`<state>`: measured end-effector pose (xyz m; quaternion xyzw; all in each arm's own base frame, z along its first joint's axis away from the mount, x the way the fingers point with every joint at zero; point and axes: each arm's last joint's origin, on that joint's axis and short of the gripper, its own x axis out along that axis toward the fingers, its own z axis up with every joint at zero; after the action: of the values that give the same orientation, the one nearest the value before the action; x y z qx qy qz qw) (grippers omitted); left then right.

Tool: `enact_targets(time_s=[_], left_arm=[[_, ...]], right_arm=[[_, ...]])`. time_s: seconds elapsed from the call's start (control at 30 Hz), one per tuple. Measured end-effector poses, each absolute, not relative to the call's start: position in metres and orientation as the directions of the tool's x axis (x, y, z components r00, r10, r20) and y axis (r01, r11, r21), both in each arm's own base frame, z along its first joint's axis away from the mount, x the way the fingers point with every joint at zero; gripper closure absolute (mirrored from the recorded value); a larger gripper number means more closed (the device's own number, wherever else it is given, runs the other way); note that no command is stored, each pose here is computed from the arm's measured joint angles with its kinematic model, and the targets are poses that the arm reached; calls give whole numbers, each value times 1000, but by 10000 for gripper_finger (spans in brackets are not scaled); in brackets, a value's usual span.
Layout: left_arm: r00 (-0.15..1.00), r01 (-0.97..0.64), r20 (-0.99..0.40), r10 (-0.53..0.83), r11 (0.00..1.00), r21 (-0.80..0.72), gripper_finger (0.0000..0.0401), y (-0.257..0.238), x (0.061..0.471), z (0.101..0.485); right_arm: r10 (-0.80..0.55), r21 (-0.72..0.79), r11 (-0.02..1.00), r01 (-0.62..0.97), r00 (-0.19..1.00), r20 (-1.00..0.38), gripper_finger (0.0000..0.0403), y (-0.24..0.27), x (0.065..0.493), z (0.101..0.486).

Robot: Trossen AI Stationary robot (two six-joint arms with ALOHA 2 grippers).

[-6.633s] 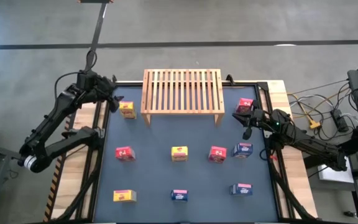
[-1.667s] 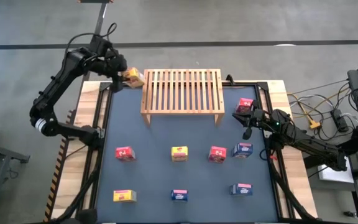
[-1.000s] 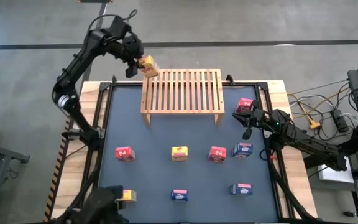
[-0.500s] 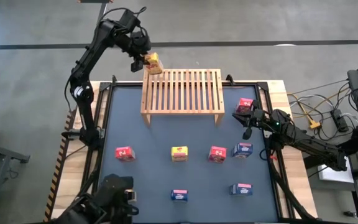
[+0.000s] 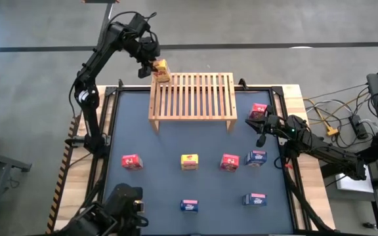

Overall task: Stack cereal on shelf
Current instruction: Put the top left yellow cereal box on the shelf

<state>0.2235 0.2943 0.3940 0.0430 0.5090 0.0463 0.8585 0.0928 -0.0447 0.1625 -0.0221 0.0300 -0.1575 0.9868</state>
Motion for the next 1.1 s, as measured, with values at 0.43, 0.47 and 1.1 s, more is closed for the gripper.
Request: enact_targets(time_s=[0.43,0.47,1.1], left_arm=[[484,-50,-866,126,992,117,194,293,227,394],[484,-47,-866,124,992,116,190,292,228,394],[493,8,-861,124,989,147,236,290,232,395]], right_arm=[[-312,-53,950,309,949,-52,394,-45,93,162],[-312,-53,949,310,949,-51,394,-45,93,163],[-312,-53,950,309,949,-52,394,-45,93,162]])
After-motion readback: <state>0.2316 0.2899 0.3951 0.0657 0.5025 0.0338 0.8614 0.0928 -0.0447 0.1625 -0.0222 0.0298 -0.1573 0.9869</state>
